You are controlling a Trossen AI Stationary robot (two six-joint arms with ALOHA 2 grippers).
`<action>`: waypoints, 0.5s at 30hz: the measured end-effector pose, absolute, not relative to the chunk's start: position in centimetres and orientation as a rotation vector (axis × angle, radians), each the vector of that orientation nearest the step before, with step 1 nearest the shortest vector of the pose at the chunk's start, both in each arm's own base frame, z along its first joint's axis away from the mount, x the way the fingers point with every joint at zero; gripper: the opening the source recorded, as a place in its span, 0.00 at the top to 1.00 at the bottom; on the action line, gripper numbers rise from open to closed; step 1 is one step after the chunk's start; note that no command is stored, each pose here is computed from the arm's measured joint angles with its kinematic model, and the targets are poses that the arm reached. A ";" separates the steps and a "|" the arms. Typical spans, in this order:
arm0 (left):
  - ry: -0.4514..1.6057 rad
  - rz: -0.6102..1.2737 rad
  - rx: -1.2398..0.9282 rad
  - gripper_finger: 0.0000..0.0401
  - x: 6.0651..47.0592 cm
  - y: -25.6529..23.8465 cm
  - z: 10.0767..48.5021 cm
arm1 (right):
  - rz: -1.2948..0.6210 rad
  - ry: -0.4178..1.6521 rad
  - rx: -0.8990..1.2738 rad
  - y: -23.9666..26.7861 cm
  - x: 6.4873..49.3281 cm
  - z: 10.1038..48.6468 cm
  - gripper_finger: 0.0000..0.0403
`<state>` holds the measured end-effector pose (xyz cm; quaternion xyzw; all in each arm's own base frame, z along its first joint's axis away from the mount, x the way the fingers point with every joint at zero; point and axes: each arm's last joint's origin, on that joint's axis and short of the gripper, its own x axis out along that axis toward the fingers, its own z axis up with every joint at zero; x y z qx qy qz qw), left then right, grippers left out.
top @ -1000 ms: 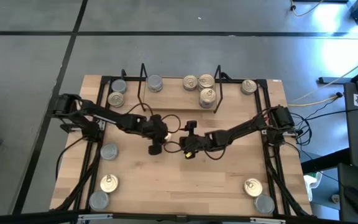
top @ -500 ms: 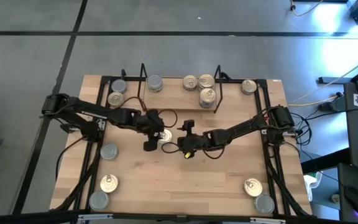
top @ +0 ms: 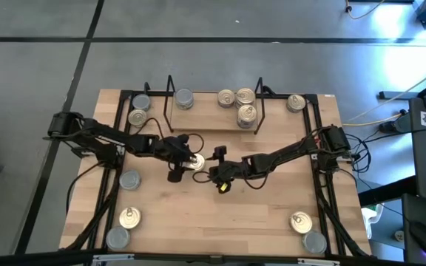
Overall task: Stack canned seafood by type on shelf
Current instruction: Stack the blue-pink tuna can on top of the other blue-pink can on the shelf
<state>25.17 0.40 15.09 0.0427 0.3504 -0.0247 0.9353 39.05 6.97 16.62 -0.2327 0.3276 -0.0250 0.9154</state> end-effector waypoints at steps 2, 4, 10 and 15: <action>0.714 -0.053 0.087 0.37 25.0 0.6 14.6 | -0.038 0.656 -0.472 7.0 39.2 16.7 0.16; 0.717 -0.050 0.083 0.37 24.8 0.9 14.1 | -0.028 0.637 -0.480 7.1 39.3 16.7 0.16; 0.697 -0.010 0.063 0.37 24.7 1.9 13.1 | 0.013 0.606 -0.513 7.2 39.7 16.4 0.16; 0.701 0.016 0.028 0.37 24.4 2.6 12.6 | 0.021 0.604 -0.571 7.0 40.3 15.0 0.16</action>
